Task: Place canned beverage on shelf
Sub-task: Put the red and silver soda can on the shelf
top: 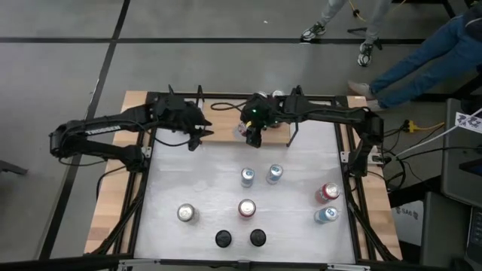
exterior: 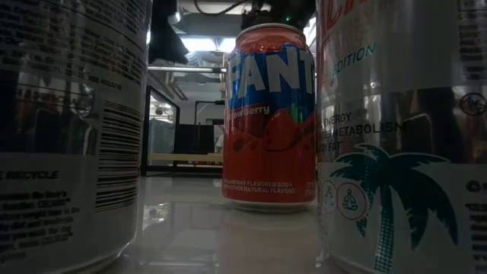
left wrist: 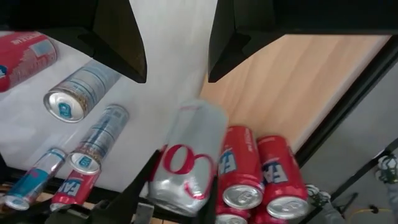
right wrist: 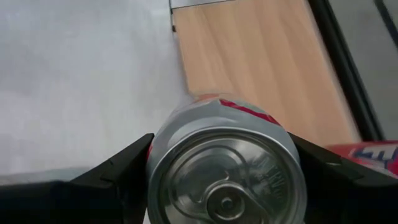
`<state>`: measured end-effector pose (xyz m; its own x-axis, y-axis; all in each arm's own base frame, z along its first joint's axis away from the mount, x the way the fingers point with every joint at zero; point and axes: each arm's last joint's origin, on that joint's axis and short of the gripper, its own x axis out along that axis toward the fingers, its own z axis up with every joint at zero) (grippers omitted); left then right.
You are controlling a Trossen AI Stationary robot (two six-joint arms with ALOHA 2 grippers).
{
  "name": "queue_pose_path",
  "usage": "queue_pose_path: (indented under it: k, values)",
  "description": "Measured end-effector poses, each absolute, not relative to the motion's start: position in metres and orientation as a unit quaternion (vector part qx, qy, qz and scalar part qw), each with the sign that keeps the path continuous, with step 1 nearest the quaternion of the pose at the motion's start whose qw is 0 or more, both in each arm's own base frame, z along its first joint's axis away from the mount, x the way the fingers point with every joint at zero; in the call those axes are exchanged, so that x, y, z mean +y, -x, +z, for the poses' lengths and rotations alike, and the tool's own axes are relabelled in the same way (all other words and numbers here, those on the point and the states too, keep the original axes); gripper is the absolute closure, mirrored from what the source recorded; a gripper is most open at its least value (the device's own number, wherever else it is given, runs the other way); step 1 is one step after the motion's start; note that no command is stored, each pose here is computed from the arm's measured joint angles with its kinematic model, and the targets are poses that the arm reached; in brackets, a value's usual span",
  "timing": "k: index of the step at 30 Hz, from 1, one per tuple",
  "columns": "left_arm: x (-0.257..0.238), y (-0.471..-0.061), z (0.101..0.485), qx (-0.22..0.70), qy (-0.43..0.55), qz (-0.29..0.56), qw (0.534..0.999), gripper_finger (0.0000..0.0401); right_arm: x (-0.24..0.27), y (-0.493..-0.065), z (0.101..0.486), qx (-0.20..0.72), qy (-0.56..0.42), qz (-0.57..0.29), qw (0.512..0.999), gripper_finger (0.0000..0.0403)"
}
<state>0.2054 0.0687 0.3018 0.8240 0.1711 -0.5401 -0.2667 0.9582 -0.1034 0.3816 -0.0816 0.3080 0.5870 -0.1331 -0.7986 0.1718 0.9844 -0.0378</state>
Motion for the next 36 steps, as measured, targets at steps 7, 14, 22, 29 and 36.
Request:
queue_pose_path:
  k: [7, 14, 22, 29, 36]
  values:
    - [0.071, -0.228, 0.285, 0.297, 0.086, 0.109, 0.945, 0.0238, -0.084, -0.39, 0.295, 0.46, -0.008, -0.082, 0.884, 0.0109]
    - [0.073, -0.248, 0.268, 0.316, 0.07, 0.142, 0.936, 0.0238, -0.085, -0.397, 0.281, 0.472, -0.007, -0.079, 0.878, 0.0109]
    - [0.077, -0.263, 0.251, 0.334, 0.054, 0.181, 0.923, 0.0238, -0.086, -0.401, 0.272, 0.48, -0.008, -0.078, 0.874, 0.0109]
    - [0.08, -0.277, 0.235, 0.346, 0.056, 0.182, 0.919, 0.0238, -0.092, -0.399, 0.271, 0.484, -0.013, -0.083, 0.871, 0.0109]
    - [0.086, -0.287, 0.222, 0.348, 0.04, 0.222, 0.91, 0.0238, -0.092, -0.399, 0.271, 0.487, -0.014, -0.085, 0.869, 0.0109]
